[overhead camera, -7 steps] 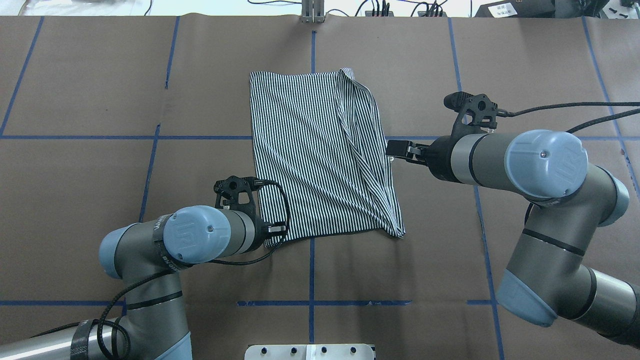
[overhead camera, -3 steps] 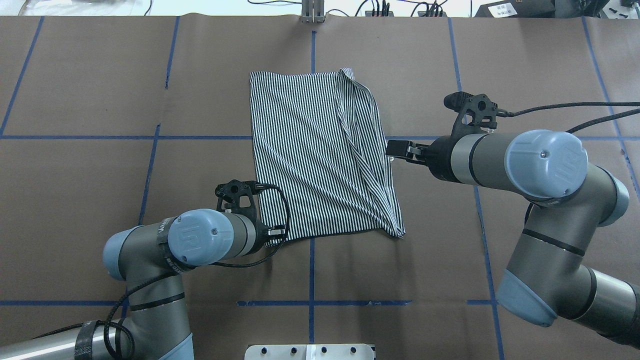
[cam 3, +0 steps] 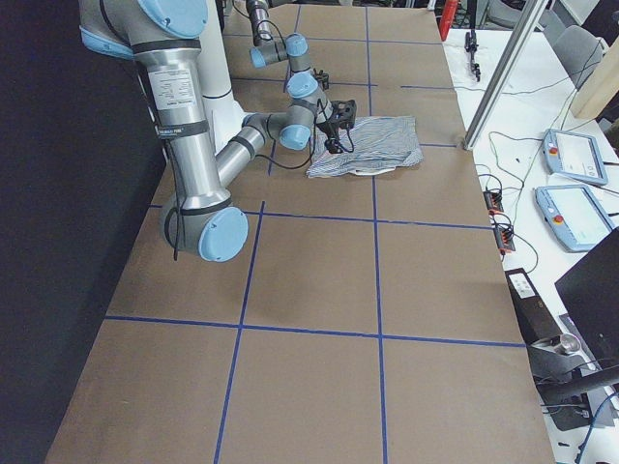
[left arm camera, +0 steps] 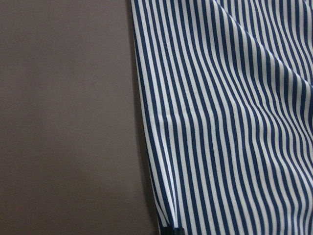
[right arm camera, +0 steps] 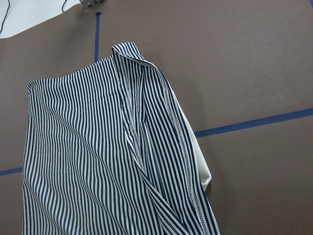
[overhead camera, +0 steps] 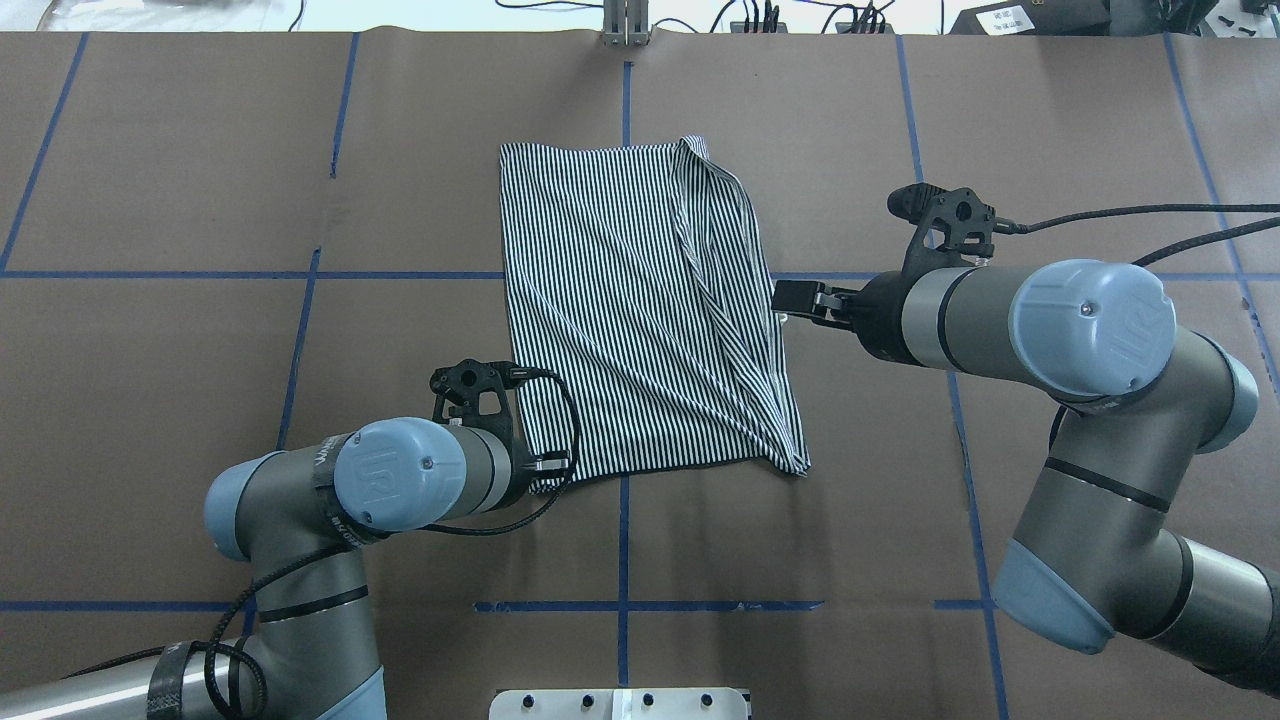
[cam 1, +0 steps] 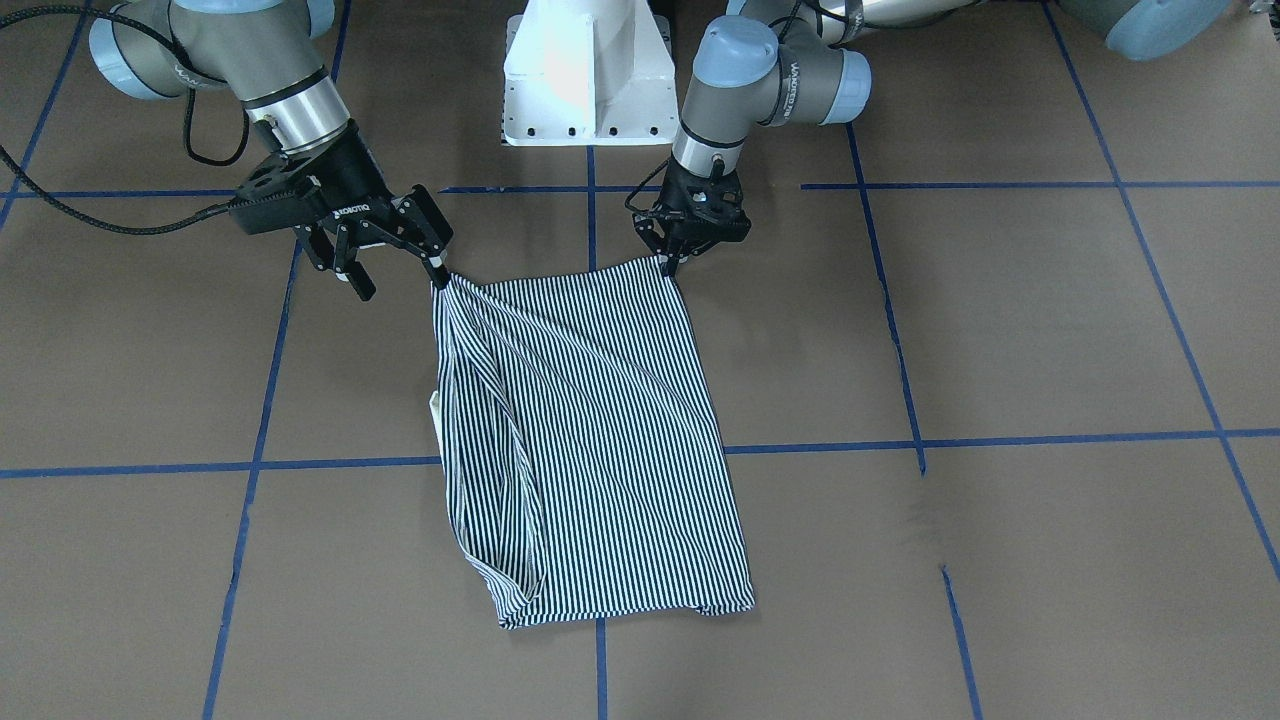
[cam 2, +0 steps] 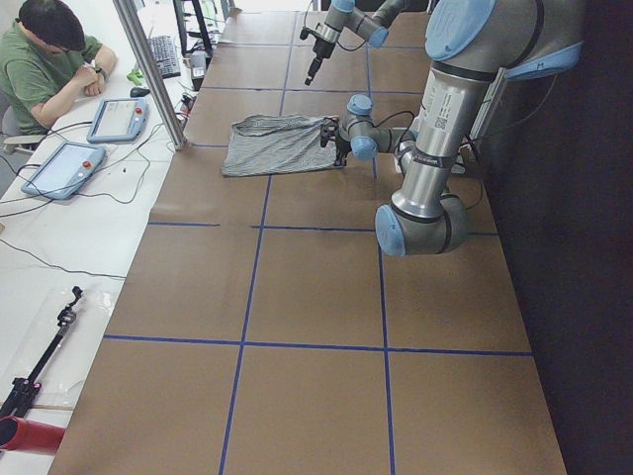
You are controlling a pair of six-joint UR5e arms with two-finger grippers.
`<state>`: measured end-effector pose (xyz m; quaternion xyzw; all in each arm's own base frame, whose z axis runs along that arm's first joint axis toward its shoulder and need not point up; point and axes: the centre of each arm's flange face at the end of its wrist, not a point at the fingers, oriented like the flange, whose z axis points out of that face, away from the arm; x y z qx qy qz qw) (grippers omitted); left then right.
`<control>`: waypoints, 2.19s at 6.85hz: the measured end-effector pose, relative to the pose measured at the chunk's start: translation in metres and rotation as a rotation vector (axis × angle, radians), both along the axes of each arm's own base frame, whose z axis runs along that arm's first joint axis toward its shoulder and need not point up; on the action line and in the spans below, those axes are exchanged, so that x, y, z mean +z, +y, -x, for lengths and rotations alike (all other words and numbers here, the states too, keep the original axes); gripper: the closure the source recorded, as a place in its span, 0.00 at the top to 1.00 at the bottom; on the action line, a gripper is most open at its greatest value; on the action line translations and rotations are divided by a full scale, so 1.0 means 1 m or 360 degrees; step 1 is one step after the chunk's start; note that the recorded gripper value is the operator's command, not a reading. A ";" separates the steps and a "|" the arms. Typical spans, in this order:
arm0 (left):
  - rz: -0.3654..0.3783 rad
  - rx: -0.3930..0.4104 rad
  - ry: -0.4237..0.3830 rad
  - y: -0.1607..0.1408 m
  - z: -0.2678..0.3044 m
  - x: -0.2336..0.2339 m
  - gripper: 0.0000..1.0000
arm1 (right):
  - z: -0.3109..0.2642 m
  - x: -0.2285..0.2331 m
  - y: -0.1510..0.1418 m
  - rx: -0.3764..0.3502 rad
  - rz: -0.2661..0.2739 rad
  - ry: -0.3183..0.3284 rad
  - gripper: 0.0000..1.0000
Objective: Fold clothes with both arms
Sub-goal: 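Position the left gripper at the shirt edge nearest the robot, then move the right gripper to the near corner beside the left gripper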
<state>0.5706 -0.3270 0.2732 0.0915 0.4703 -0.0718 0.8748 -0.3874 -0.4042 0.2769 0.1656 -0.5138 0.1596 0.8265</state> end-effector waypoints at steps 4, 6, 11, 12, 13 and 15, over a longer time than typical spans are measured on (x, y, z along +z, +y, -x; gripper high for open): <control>-0.0105 0.0048 -0.0054 -0.005 0.026 0.021 0.00 | 0.004 0.007 -0.002 0.0003 0.0017 0.0021 0.96; -0.0113 0.0052 -0.0037 0.000 0.039 0.021 0.00 | 0.014 0.010 0.002 0.0040 0.0147 -0.0018 0.75; -0.0119 0.0053 -0.0006 0.003 0.042 0.012 0.00 | 0.107 -0.022 0.075 0.0258 0.0786 -0.0097 0.69; -0.0120 0.0053 -0.0003 0.003 0.042 0.011 0.00 | 0.129 -0.025 0.087 0.0281 0.0836 0.0005 0.69; -0.0120 0.0053 0.0000 0.003 0.042 0.010 0.00 | 0.148 -0.020 0.091 0.0296 0.0865 0.0077 0.69; -0.0120 0.0054 0.0004 0.004 0.042 0.008 0.00 | 0.188 -0.017 0.083 0.0325 0.0885 0.0164 0.69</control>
